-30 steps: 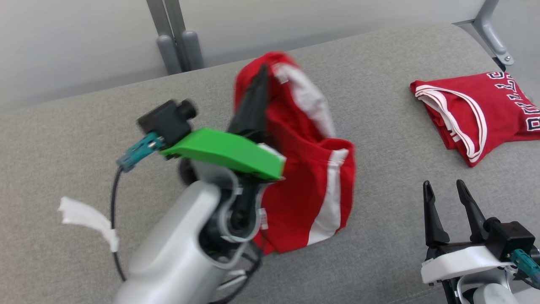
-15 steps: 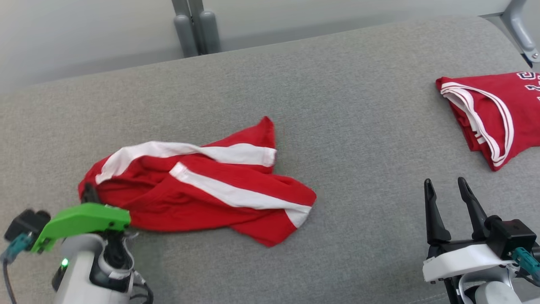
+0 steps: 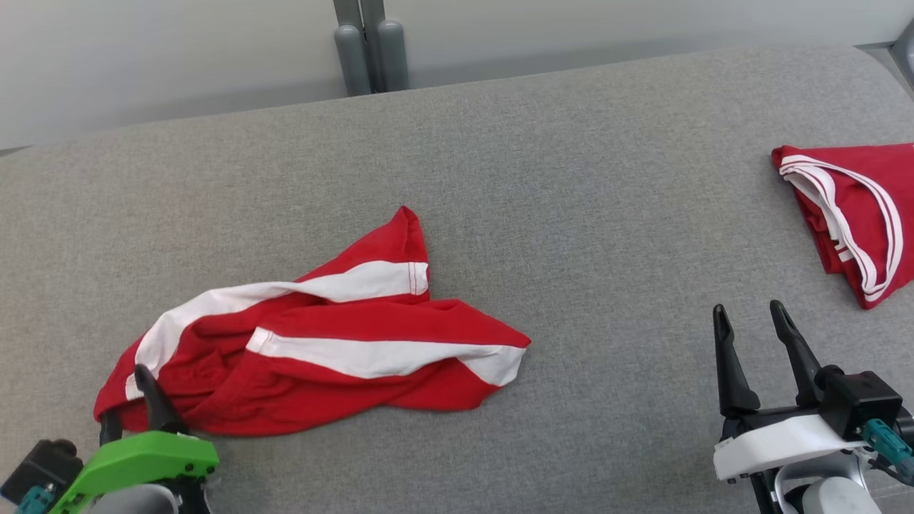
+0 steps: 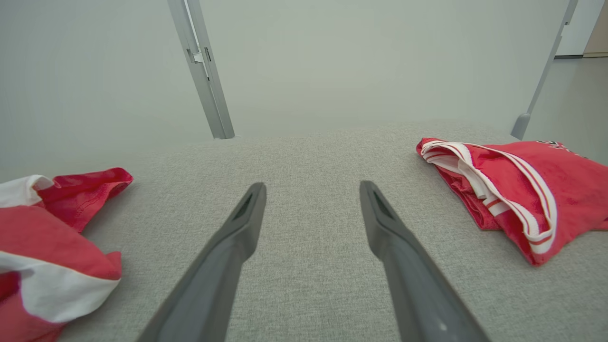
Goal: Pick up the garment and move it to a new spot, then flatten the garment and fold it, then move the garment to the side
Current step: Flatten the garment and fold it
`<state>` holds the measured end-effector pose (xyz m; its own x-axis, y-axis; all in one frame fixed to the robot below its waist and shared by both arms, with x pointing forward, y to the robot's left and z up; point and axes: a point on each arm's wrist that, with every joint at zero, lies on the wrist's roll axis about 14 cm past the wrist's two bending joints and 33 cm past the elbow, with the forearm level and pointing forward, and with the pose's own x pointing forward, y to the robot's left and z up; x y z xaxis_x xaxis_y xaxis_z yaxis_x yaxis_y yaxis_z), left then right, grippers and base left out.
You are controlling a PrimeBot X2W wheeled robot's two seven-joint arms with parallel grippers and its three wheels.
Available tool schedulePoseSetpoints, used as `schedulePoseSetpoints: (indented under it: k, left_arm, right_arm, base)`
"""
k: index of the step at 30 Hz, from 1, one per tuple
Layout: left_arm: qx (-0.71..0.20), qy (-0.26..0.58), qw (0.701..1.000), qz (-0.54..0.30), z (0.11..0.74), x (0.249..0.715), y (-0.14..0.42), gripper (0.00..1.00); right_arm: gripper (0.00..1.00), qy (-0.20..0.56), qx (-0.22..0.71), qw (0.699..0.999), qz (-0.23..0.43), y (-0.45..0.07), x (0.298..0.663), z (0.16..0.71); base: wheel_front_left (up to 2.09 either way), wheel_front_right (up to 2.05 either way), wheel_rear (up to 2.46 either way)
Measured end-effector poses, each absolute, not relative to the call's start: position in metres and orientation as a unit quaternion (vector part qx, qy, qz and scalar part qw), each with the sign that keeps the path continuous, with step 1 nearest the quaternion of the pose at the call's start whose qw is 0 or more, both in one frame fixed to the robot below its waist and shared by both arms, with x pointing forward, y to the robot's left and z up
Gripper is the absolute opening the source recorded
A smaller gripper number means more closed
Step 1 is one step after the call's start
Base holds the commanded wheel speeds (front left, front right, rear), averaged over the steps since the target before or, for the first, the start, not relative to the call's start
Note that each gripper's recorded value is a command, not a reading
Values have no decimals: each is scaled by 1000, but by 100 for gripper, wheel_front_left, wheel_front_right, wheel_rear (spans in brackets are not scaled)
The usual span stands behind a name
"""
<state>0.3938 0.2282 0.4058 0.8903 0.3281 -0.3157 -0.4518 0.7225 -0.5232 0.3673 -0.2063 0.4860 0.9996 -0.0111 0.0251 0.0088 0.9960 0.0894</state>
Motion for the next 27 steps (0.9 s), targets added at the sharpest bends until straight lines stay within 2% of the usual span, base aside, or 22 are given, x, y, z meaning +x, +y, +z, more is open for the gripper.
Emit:
schedulePoseSetpoints:
  k: [6, 9, 11, 14, 17, 21, 27]
  left_arm:
    - [-257, 127, 939, 189, 395, 359, 218, 100]
    - [-268, 158, 935, 171, 387, 348, 202, 100]
    - [-295, 151, 930, 161, 395, 350, 197, 100]
    - [-296, 132, 939, 115, 413, 356, 179, 100]
    - [-253, 109, 959, 72, 434, 363, 169, 100]
    - [-226, 134, 965, 10, 441, 373, 139, 100]
    - [-158, 197, 967, -23, 423, 398, 133, 100]
  right_arm:
    - [100, -19, 45, 999, -8, -208, 361, 490]
    - [100, -19, 45, 999, -12, -210, 357, 490]
    - [100, -16, 46, 999, -13, -210, 354, 489]
    - [100, -16, 47, 999, -14, -210, 352, 489]
    - [100, -14, 48, 999, -16, -211, 351, 487]
    - [100, -11, 48, 999, -15, -210, 352, 486]
    - [100, -14, 50, 999, -13, -208, 356, 487]
  base:
    - [0, 0, 0]
    - [0, 0, 0]
    - [0, 0, 0]
    - [0, 0, 0]
    - [0, 0, 0]
    - [0, 0, 0]
    - [0, 0, 0]
